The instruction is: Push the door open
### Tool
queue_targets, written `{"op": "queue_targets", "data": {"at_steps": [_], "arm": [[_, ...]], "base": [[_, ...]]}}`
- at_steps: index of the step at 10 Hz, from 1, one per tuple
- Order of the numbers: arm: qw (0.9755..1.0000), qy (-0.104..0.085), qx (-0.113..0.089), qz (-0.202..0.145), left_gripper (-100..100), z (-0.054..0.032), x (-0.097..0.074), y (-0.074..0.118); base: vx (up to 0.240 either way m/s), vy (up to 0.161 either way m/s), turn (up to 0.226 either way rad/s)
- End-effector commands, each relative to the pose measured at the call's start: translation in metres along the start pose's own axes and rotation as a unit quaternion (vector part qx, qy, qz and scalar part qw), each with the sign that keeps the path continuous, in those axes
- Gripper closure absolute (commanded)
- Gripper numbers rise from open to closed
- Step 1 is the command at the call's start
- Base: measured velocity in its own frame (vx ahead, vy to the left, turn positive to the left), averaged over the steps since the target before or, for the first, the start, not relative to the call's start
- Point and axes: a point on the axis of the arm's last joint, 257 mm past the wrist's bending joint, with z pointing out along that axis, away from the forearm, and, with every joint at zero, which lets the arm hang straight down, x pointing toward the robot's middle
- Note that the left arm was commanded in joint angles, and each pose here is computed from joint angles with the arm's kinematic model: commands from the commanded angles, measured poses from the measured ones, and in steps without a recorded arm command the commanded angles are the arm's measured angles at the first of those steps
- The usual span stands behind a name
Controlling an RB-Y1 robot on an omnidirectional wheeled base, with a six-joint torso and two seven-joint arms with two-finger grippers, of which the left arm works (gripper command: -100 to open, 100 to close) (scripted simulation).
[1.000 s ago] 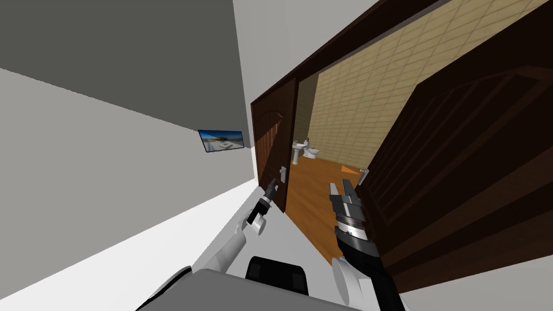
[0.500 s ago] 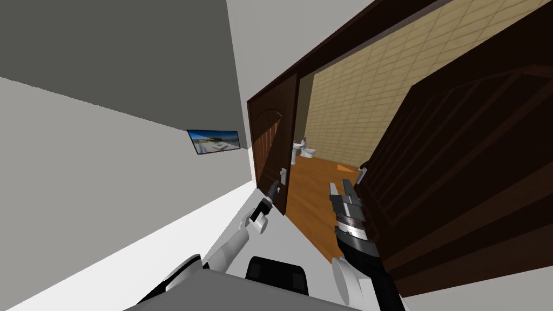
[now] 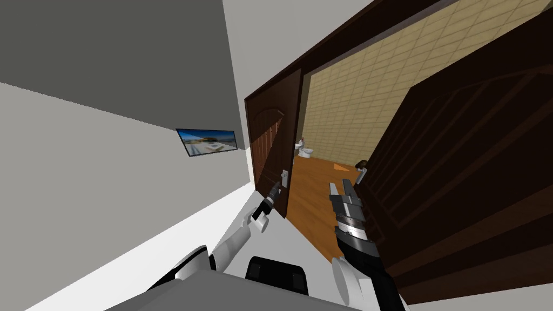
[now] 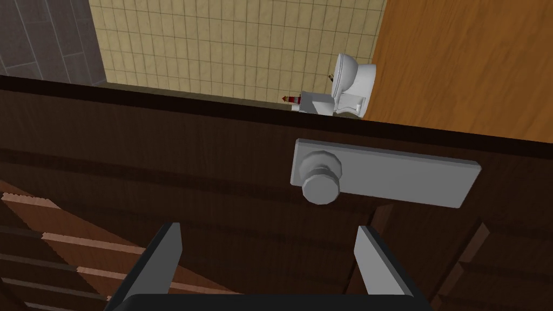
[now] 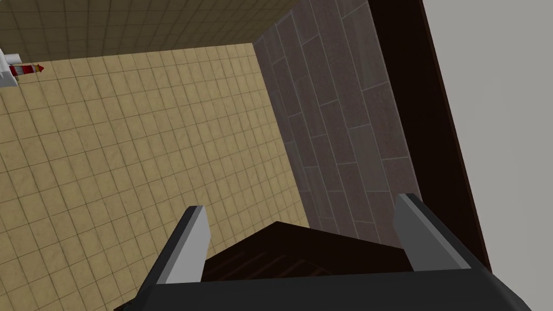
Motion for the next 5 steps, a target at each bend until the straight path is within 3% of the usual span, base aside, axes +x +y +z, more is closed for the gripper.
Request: {"op": "queue_targets", "data": {"at_steps": [1, 5], "arm": [[0.9999, 0.004, -0.014, 0.003, -100, 0.0028, 0.002, 0.010], [0.9994, 0.010, -0.033, 0.009, -100, 0.0067, 0.003, 0.024]], "base": [[0.090, 0.111, -0.117], [0.066, 0.096, -0.076]]}}
